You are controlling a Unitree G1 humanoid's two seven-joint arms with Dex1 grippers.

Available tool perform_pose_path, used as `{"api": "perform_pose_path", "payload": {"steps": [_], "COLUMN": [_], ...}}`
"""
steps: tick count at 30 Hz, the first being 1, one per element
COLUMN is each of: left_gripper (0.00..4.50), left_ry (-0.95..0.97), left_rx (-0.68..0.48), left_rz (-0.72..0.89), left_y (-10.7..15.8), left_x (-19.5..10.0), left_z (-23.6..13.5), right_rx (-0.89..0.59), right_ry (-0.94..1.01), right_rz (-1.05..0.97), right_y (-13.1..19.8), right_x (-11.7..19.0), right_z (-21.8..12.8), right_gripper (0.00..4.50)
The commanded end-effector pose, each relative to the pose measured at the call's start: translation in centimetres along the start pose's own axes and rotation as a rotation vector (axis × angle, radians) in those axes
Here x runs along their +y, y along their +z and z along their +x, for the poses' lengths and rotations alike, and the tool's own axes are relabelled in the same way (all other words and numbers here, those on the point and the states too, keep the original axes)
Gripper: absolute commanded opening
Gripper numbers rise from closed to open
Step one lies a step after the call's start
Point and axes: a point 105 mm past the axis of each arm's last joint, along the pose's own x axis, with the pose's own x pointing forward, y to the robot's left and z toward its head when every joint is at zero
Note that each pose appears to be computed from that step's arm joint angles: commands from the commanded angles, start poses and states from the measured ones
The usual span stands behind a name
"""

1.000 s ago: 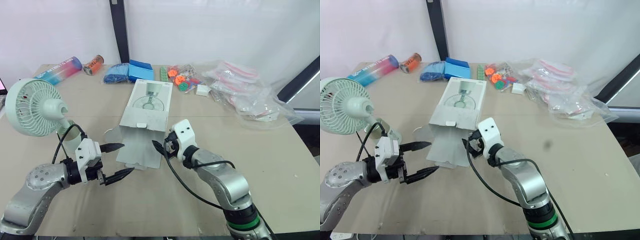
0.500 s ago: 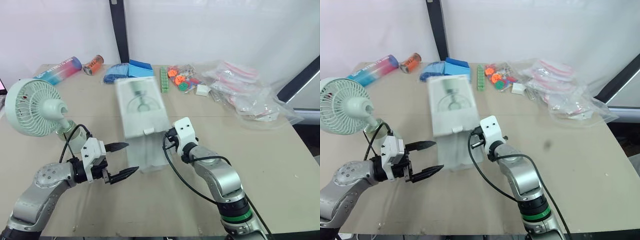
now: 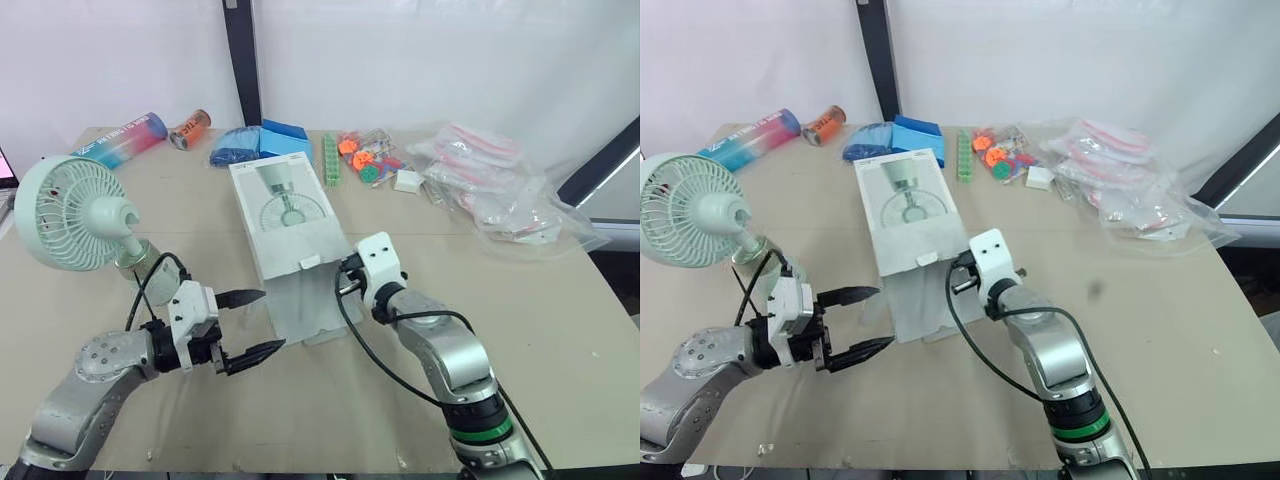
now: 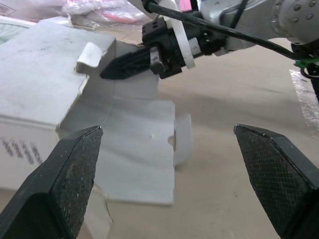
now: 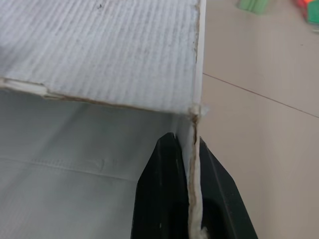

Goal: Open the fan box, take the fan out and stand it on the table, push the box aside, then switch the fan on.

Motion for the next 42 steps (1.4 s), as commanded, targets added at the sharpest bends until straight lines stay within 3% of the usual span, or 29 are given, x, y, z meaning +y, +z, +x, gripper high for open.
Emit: {"api": "perform_pose_path", "payload": {"steps": [1,7,11,18,29,42], "left_gripper": [4.50,4.50,4.50,4.50,4.50,4.50], "left_ry": [-0.013,-0.033,-0.068,-0.125,-0.267,-0.278], "left_rx": [-0.024,-0.028,-0.044,-0.050,-0.043,-0.050], "left_rz": [0.039,0.043,0.044,0.053,0.024,0.056], "left_y": [0.9,0.7,0.9,1.2,1.8,2.0], "left_x": [-0.1,0.1,0.0,-0.1,-1.6,-1.9], "left_z": [0.2,0.6,1.3,1.8,2.2,2.4], "right_rx": [-0.064,0.017,0.083,0.114,0.116,0.100], "right_ry": [-0.102,-0.359,-0.516,-0.594,-0.592,-0.587], "right_rz": [-0.014,0.014,0.154,0.224,0.232,0.195], "right_y": [1.4,-1.2,-3.7,-4.9,-5.1,-4.9], "right_x": [-3.4,-10.1,-12.1,-11.8,-11.6,-12.2], "right_z": [-2.2,-8.0,-11.3,-13.5,-13.3,-13.0], "right_gripper": [0.04,0.04,0.04,0.04,0.04,0.04]}}
